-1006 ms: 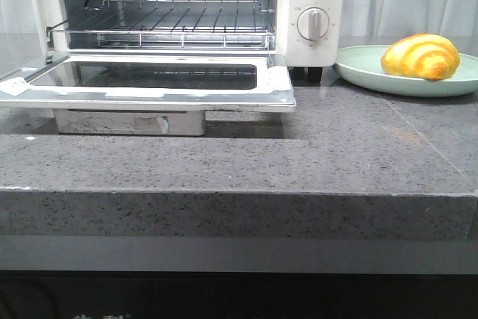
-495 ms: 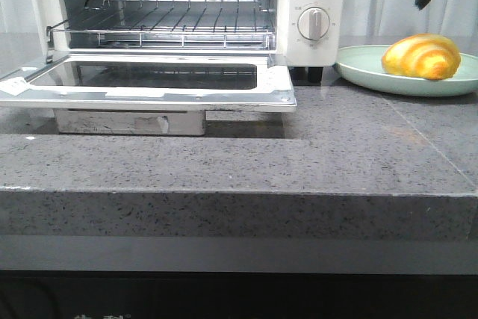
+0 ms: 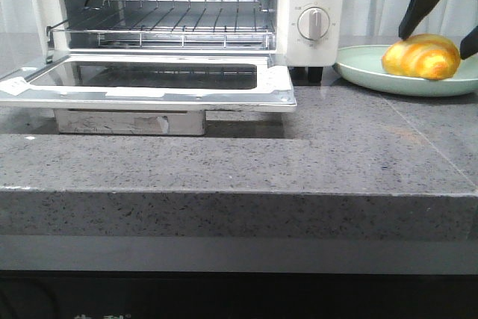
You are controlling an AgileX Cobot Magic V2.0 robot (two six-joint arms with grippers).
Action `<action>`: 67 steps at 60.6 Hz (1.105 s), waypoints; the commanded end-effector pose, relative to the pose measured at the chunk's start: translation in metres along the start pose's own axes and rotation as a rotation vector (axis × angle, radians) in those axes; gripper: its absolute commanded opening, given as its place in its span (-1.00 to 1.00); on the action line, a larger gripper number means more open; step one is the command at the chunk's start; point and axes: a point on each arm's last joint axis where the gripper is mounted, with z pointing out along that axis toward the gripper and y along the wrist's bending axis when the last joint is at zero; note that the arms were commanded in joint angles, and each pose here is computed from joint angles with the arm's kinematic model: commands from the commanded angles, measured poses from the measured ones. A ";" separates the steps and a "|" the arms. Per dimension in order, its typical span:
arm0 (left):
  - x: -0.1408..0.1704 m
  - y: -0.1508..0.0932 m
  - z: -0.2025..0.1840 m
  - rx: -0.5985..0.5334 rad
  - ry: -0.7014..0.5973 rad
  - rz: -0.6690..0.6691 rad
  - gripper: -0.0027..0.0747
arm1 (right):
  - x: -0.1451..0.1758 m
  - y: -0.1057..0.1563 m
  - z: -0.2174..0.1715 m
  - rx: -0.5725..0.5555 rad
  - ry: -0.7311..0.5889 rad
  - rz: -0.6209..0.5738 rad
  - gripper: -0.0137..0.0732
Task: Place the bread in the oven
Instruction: 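Reach the right gripper to the croissant on the green plate and grasp it, then lift the croissant with the right gripper and carry it into the oven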
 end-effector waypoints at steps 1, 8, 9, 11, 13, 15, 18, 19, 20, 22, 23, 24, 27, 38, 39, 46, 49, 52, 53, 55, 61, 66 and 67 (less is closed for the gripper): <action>-0.015 -0.001 -0.004 0.010 -0.102 -0.017 -0.98 | -0.014 0.005 -0.018 -0.020 -0.087 -0.013 0.56; -0.015 -0.001 -0.004 0.010 -0.102 -0.017 -0.98 | -0.015 0.005 -0.018 -0.020 -0.090 -0.012 0.19; -0.015 -0.001 -0.004 0.010 -0.102 -0.017 -0.98 | -0.015 0.005 -0.018 -0.020 -0.094 -0.012 0.15; -0.015 -0.001 -0.004 0.010 -0.102 -0.017 -0.98 | -0.015 0.005 -0.018 -0.020 -0.100 -0.012 0.06; -0.015 -0.001 -0.004 0.010 -0.102 -0.017 -0.98 | -0.016 0.005 -0.018 -0.020 -0.105 -0.012 -0.04; -0.015 -0.001 -0.004 0.010 -0.102 -0.017 -0.98 | -0.017 0.005 -0.018 -0.021 -0.113 -0.012 -0.12; -0.015 -0.001 -0.004 0.010 -0.102 -0.017 -0.98 | -0.017 0.006 -0.019 -0.021 -0.118 -0.012 -0.21; -0.015 -0.001 -0.004 0.010 -0.102 -0.017 -0.98 | -0.018 0.006 -0.019 -0.022 -0.121 -0.013 -0.23; -0.015 -0.001 -0.004 0.010 -0.102 -0.017 -0.98 | -0.018 0.006 -0.020 -0.023 -0.122 -0.013 -0.24; -0.015 -0.001 -0.004 0.010 -0.102 -0.017 -0.98 | -0.018 0.007 -0.022 -0.025 -0.128 -0.014 -0.26; -0.015 -0.001 -0.004 0.010 -0.102 -0.017 -0.98 | -0.018 0.007 -0.024 -0.025 -0.130 -0.015 -0.27; -0.015 -0.001 -0.004 0.010 -0.102 -0.017 -0.98 | -0.018 0.007 -0.025 -0.026 -0.134 -0.016 -0.26; -0.015 -0.001 -0.004 0.010 -0.102 -0.017 -0.98 | -0.020 0.009 -0.031 -0.031 -0.151 -0.020 -0.26; -0.015 -0.001 -0.004 0.010 -0.102 -0.017 -0.98 | -0.020 0.016 -0.070 -0.031 -0.223 -0.077 -0.26; -0.015 -0.001 -0.004 0.010 -0.102 -0.017 -0.98 | -0.020 0.017 -0.074 -0.032 -0.227 -0.081 -0.26; -0.015 -0.001 -0.004 0.010 -0.102 -0.017 -0.98 | -0.008 0.022 -0.101 -0.048 -0.242 -0.101 -0.26; -0.015 -0.001 -0.004 0.010 -0.102 -0.017 -0.98 | 0.001 0.025 -0.110 -0.059 -0.246 -0.113 -0.26; -0.015 -0.001 -0.004 0.010 -0.104 -0.017 -0.98 | 0.013 0.030 -0.115 -0.076 -0.242 -0.131 -0.26; -0.015 -0.001 -0.004 0.010 -0.104 -0.017 -0.98 | 0.019 0.032 -0.118 -0.083 -0.240 -0.137 -0.26; -0.015 -0.001 -0.004 0.010 -0.104 -0.017 -0.98 | 0.027 0.035 -0.122 -0.098 -0.236 -0.152 -0.26; -0.016 -0.001 -0.004 0.010 -0.108 -0.017 -0.98 | 0.059 0.052 -0.133 -0.171 -0.223 -0.213 -0.26; -0.016 -0.001 -0.004 0.011 -0.111 -0.017 -0.98 | 0.085 0.064 -0.141 -0.252 -0.221 -0.249 -0.26; -0.016 -0.001 -0.004 0.011 -0.111 -0.017 -0.98 | 0.088 0.066 -0.142 -0.269 -0.221 -0.252 -0.26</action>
